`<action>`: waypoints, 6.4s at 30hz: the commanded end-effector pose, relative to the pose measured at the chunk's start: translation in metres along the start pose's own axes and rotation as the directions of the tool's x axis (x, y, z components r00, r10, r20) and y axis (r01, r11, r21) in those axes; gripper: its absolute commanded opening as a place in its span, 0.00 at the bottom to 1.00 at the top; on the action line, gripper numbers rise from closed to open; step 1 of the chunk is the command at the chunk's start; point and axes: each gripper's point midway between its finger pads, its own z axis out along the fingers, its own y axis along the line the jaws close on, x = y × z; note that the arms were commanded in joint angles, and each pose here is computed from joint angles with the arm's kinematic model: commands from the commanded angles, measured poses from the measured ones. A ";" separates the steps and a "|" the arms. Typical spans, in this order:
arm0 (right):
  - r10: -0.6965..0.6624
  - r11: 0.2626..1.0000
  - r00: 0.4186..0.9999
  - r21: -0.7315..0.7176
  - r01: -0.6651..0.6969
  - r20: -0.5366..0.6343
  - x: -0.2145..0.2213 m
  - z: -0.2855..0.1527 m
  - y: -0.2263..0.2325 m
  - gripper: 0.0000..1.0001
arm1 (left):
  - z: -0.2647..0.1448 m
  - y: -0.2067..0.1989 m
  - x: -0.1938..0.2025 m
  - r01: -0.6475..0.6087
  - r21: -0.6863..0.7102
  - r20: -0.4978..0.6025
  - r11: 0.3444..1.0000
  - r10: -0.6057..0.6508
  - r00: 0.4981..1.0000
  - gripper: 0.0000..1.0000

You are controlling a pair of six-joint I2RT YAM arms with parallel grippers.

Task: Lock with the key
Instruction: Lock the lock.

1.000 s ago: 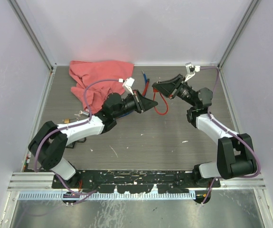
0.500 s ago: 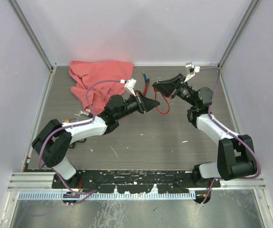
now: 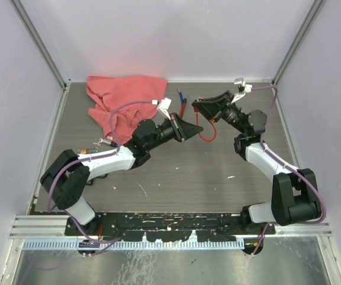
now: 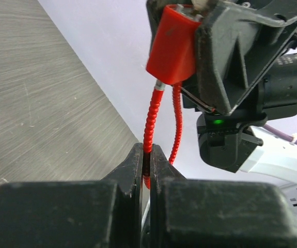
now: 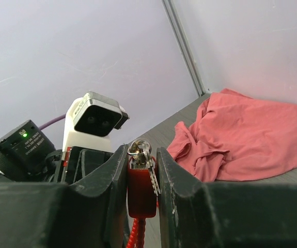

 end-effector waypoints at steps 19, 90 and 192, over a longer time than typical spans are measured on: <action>0.184 0.976 0.973 -0.088 -0.198 -0.140 0.024 -0.019 0.031 0.01 | 0.011 -0.103 -0.132 -0.225 0.237 0.415 0.945 0.110 0.903 0.00; -0.080 0.971 0.919 -0.239 -0.016 -0.386 0.045 -0.046 0.046 0.59 | -0.037 -0.052 -0.071 -0.420 0.187 0.146 0.888 0.398 0.906 0.00; 0.096 0.934 0.930 -0.290 -0.208 -0.356 0.044 -0.001 0.101 0.08 | -0.080 -0.071 -0.038 -0.541 0.072 0.131 0.838 0.530 0.838 0.00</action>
